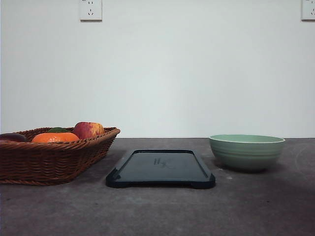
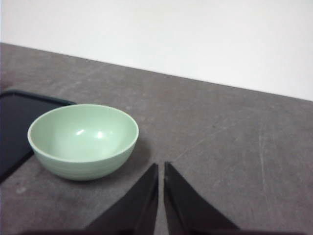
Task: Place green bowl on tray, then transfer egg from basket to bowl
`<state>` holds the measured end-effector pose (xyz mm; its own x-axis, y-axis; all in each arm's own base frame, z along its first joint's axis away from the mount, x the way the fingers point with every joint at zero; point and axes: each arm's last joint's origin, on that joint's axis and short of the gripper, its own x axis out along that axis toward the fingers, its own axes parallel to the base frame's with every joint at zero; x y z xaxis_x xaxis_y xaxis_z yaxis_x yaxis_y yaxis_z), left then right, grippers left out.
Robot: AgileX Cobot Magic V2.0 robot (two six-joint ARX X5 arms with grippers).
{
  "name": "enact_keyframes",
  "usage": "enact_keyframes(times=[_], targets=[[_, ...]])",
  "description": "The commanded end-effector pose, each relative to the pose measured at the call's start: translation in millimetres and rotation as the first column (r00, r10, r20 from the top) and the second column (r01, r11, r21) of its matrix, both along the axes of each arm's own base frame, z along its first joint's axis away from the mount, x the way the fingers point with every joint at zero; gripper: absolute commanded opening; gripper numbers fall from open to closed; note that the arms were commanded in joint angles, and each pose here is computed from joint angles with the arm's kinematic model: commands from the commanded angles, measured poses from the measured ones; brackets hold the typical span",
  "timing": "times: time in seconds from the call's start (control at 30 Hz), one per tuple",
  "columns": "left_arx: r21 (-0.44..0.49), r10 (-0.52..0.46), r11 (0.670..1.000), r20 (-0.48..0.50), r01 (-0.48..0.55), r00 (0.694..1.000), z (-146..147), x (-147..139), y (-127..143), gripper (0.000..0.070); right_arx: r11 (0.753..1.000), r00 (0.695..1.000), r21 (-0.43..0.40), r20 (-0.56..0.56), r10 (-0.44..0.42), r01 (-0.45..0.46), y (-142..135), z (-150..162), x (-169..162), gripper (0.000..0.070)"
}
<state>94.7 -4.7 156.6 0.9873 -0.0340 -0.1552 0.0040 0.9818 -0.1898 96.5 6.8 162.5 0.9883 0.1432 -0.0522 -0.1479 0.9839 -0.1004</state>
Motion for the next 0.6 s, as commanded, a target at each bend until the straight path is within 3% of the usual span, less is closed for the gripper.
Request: enact_keyframes(times=[0.0,0.3,0.43,0.57], targets=[[-0.109,0.016,0.994,-0.026,-0.018,1.0,-6.6,0.8,-0.1,0.0,1.0,1.0,0.018,0.016,0.004,-0.005,0.3,0.8,0.2,0.0013],[-0.275,0.039,0.96,-0.037,-0.048,0.999,-6.6,0.8,-0.1,0.0,0.999,0.999,0.039,0.045,0.004,-0.006,0.4,3.9,0.2,0.0013],[-0.357,0.051,0.932,-0.044,-0.064,0.998,-6.6,0.8,-0.1,0.0,0.982,1.0,0.188,0.017,-0.008,0.005,0.2,3.4,0.3,0.0011],[-0.437,0.056,0.896,-0.052,-0.073,0.997,-6.4,0.7,-0.3,0.0,0.925,1.0,0.38,-0.028,-0.014,0.023,0.1,2.0,0.3,0.0011]])
